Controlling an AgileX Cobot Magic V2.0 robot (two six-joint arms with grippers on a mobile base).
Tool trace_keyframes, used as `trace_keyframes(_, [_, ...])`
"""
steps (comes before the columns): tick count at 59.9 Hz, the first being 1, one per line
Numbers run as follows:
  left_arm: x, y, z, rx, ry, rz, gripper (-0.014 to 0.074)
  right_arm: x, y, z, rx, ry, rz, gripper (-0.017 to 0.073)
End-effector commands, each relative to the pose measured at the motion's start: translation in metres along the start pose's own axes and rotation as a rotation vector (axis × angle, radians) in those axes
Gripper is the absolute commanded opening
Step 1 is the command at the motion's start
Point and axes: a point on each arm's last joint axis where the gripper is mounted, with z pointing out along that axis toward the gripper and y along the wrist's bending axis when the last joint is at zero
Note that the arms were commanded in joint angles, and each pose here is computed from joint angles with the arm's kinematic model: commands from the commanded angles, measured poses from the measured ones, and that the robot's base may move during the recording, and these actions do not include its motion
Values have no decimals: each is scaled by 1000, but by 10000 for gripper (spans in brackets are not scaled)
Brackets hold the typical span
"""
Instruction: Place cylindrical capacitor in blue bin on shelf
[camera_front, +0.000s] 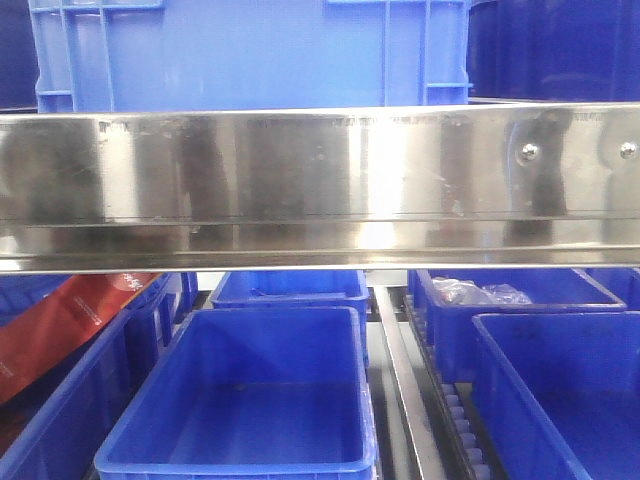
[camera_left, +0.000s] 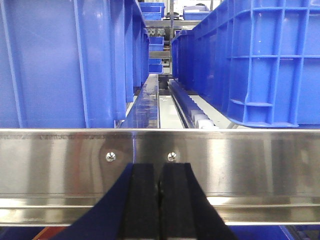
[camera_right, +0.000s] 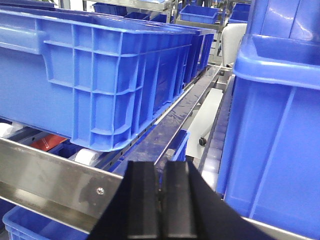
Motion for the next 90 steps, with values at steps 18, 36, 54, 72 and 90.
trace_keyframes(18, [-3,0,-1,-1,-29,-11,-111,-1,-1,-1,10,-24,-11,-60])
trace_keyframes(36, [-3,0,-1,-1,-29,-11,-111,-2,-1,-1,12,-35,-11,-60])
trace_keyframes(54, [-3,0,-1,-1,-29,-11,-111,-2,-10,-1,122,-60,27,-60])
trace_keyframes(72, [-3,0,-1,-1,-29,-11,-111,47,-23,-15,402,-132,105,-60])
trace_keyframes(90, [-3,0,-1,-1,-29,-11,-111,114,-20,-13,441,-74,121,-60])
